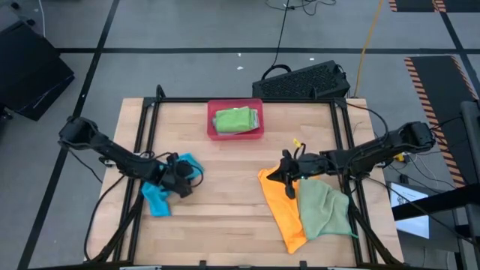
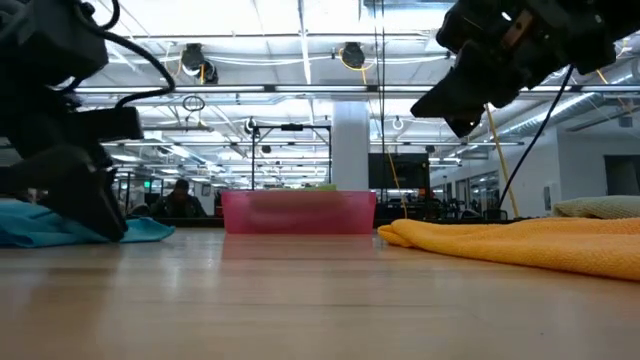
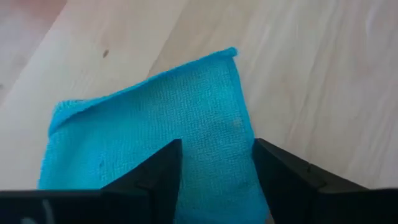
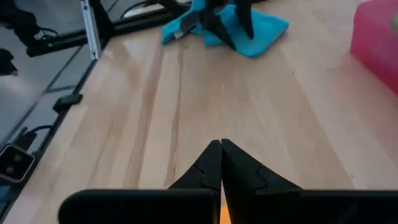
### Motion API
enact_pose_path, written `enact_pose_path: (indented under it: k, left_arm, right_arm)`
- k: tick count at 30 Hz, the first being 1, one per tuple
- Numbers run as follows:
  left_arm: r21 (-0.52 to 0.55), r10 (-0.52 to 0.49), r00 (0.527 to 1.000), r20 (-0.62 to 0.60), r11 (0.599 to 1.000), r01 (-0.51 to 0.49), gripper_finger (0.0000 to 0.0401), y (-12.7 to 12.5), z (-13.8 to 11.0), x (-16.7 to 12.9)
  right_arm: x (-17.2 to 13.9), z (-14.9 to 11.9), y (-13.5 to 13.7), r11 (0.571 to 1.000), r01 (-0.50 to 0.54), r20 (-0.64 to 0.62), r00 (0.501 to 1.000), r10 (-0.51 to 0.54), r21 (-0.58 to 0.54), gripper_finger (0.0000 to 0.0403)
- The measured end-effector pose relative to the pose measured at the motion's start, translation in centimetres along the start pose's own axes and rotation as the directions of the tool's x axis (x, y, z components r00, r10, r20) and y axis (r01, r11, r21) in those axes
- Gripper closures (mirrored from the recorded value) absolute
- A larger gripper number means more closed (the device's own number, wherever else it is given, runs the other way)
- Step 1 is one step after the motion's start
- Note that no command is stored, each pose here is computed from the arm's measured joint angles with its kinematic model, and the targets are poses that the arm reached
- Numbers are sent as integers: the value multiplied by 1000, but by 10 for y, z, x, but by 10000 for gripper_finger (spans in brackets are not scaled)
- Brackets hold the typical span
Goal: Fold microfiber towels
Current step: Fold the blue towel
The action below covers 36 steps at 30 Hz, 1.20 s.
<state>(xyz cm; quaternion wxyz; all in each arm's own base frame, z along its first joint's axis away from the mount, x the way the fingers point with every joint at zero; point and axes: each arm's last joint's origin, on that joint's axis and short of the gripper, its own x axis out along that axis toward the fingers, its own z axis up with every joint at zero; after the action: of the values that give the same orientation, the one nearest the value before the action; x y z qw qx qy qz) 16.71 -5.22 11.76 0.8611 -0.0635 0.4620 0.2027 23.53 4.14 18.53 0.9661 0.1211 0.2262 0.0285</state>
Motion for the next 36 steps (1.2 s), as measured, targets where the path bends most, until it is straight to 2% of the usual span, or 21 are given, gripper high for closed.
enact_pose_path:
  k: [4, 9, 13, 16, 20, 26, 31, 36]
  left_arm:
    - [-68, -6, 999, 53, 998, 9, 211, 1, 8, 2]
    - [-88, -12, 989, 145, 996, 25, 212, -6, 26, -3]
    - [-112, 26, 976, 215, 994, -2, 212, -7, 31, -2]
    - [-53, 70, 979, 193, 997, -61, 212, -9, 26, 6]
    - [2, 79, 976, 202, 997, -81, 212, -17, 26, 21]
    - [-81, 129, 979, 159, 990, -117, 222, -17, 19, 39]
    - [-150, 147, 977, 153, 981, -124, 273, -18, 17, 41]
    - [-128, 160, 975, 155, 982, -141, 380, -19, 13, 39]
  right_arm:
    - [0, -5, -3, 1000, 5, -4, 1000, -5, -4, 403]
    - [0, -6, -3, 1000, 6, -5, 1000, -6, -10, 403]
    - [0, -4, -2, 1000, 3, 14, 1000, -2, -30, 403]
    - [0, -4, -2, 999, 0, 24, 1000, 1, -37, 403]
    - [0, -3, -2, 999, -1, 26, 1000, 2, -34, 403]
    - [0, -4, -2, 1000, -4, 23, 1000, 4, -22, 403]
    - [0, -4, -2, 1000, -6, 22, 1000, 6, -13, 403]
    - [0, -4, -1, 1000, -7, 22, 1000, 7, 1, 403]
